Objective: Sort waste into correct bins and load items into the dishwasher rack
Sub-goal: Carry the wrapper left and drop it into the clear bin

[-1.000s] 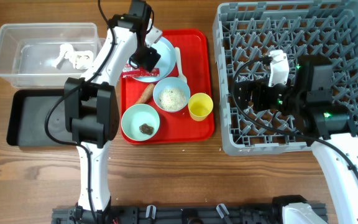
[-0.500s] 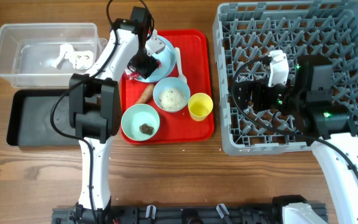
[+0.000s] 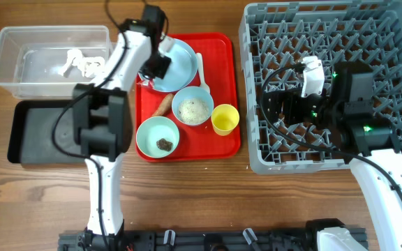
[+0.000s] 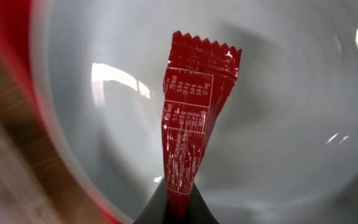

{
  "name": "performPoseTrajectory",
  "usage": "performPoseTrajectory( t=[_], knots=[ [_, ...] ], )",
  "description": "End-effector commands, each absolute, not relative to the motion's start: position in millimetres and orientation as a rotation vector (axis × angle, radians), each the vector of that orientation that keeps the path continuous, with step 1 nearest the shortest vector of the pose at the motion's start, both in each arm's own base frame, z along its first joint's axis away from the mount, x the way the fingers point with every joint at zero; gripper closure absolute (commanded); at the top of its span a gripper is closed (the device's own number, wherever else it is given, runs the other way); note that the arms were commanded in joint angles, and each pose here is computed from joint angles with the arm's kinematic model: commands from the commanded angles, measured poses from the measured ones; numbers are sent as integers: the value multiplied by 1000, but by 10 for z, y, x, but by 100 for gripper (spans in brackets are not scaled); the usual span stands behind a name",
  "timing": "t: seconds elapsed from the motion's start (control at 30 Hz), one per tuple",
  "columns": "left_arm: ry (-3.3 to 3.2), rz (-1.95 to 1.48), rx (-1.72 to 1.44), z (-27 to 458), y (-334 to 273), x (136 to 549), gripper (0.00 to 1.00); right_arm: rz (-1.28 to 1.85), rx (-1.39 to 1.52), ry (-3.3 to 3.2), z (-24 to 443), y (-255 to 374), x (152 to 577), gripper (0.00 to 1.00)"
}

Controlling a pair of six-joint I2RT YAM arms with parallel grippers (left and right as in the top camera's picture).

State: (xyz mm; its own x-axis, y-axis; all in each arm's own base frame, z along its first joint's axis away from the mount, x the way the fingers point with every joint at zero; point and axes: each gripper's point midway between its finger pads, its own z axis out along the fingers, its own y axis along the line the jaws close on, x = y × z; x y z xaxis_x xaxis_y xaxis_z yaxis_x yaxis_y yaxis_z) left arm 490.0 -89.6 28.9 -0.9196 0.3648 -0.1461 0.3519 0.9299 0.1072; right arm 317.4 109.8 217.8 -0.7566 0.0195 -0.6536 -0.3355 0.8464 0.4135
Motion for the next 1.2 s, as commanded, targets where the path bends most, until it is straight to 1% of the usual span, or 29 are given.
performPoseTrajectory(
  t=[0.0, 0.07, 0.13, 0.3, 0.33, 0.37, 0.4, 0.43, 0.47, 0.53, 0.63, 0.7, 0.73, 0.8, 0.83, 0.87, 0.9, 0.93, 1.03, 1.1, 1.17],
  knots=[
    [2733, -22, 72, 1443, -678, 5036, 96, 717, -226, 2346, 2179, 1138, 3173, 0],
    [2678, -31, -25, 1712, -459, 5039, 96, 717, -225, 2346, 2180, 1138, 3174, 0],
    [2671, -29, -139, 1730, -231, 5050, 96, 717, -226, 2345, 2180, 1138, 3174, 0],
    [2651, -18, -521, 1426, 566, 5140, 96, 712, -224, 2345, 2179, 1133, 3178, 0],
    [2646, -15, -571, 1346, 693, 5158, 91, 712, -224, 2345, 2179, 1133, 3179, 0],
    [2654, -4, -616, 1188, 865, 5177, 67, 712, -225, 2343, 2183, 1133, 3182, 0],
    [2660, -4, -629, 1121, 909, 5182, 46, 711, -225, 2342, 2184, 1133, 3184, 1],
    [2664, -2, -639, 1056, 948, 5193, 18, 711, -226, 2339, 2189, 1134, 3188, 0],
    [2667, 0, -644, 1010, 971, 5203, 0, 711, -227, 2335, 2195, 1135, 3194, 0],
    [2661, 3, -627, 1015, 975, 5227, 0, 710, -228, 2332, 2201, 1135, 3200, 0],
    [2624, -25, -611, 1220, 935, 5246, 0, 709, -230, 2334, 2196, 1134, 3196, 0],
    [2628, -144, -526, 1448, 682, 5192, 0, 709, -230, 2334, 2196, 1134, 3196, 0],
    [2655, -230, -406, 1543, 467, 5130, 0, 708, -231, 2333, 2197, 1134, 3198, 0],
    [2712, -328, -292, 1624, 159, 4960, 0, 708, -231, 2332, 2199, 1134, 3200, 0],
    [2798, -344, -220, 1583, -61, 4767, 0, 708, -230, 2331, 2200, 1134, 3200, 0],
    [2849, -348, -160, 1546, -190, 4658, 1, 705, -229, 2332, 2198, 1131, 3202, 0],
    [2895, -351, -95, 1498, -314, 4561, 4, 704, -229, 2332, 2197, 1130, 3202, 0],
    [2936, -351, -45, 1453, -437, 4472, 5, 704, -229, 2332, 2198, 1130, 3202, 0],
    [3009, -299, 106, 1297, -768, 4289, 11, 706, -227, 2333, 2197, 1130, 3202, 0],
    [3047, -185, 168, 1109, -829, 4199, 17, 706, -227, 2334, 2196, 1130, 3200, 1],
    [3081, -93, 200, 882, -802, 4110, 19, 706, -226, 2335, 2193, 1129, 3198, 0]
  ],
)
